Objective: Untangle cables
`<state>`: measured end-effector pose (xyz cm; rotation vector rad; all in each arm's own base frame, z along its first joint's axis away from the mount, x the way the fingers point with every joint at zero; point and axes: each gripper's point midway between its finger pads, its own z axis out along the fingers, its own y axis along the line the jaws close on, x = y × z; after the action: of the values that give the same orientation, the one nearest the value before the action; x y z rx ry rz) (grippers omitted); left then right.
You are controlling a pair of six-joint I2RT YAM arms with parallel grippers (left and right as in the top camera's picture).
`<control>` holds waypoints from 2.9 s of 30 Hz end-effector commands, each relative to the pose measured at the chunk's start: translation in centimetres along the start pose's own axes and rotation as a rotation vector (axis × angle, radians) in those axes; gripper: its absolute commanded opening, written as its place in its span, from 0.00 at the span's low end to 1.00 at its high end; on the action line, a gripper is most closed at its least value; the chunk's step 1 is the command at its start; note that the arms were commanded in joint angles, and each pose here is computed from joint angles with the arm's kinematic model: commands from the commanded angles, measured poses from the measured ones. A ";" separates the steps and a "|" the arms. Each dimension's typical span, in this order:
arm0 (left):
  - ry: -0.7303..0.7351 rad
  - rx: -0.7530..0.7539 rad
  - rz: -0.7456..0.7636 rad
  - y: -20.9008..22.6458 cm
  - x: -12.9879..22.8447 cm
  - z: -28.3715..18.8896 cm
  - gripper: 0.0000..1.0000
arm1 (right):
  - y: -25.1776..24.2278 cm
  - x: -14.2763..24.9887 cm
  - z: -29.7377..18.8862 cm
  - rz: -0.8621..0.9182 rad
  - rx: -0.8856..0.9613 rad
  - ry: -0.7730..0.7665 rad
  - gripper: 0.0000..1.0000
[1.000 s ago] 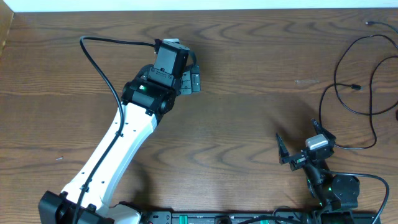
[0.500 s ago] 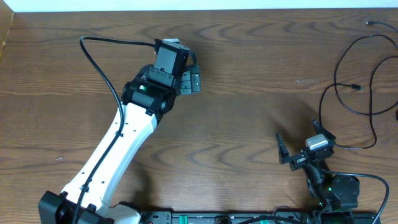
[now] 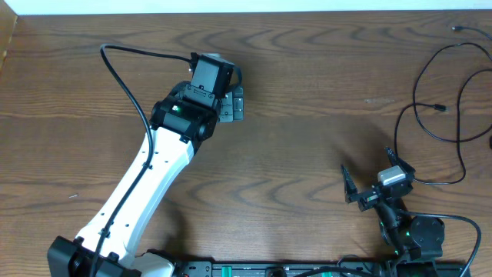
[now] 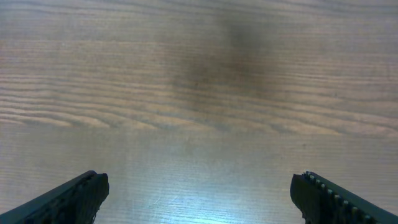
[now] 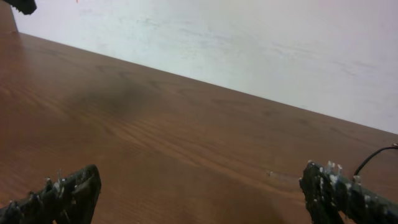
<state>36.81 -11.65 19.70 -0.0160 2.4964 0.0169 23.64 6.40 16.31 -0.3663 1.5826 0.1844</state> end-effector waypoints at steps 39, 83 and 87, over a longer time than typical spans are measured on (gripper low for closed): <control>-0.855 0.023 -0.377 14.9 8.3 -8.0 1.00 | 0.2 0.1 0.0 -0.007 -0.009 0.000 0.99; -0.799 -0.063 -0.403 16.2 13.7 -2.8 1.00 | 0.2 0.1 0.0 -0.007 -0.009 0.000 0.99; -0.799 -0.063 -0.403 16.2 13.7 -2.8 1.00 | 0.2 0.1 0.0 -0.007 -0.009 0.000 0.99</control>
<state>24.21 3.83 15.36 -0.4345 1.6115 -0.1090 23.64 6.40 16.31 -0.3663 1.5826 0.1844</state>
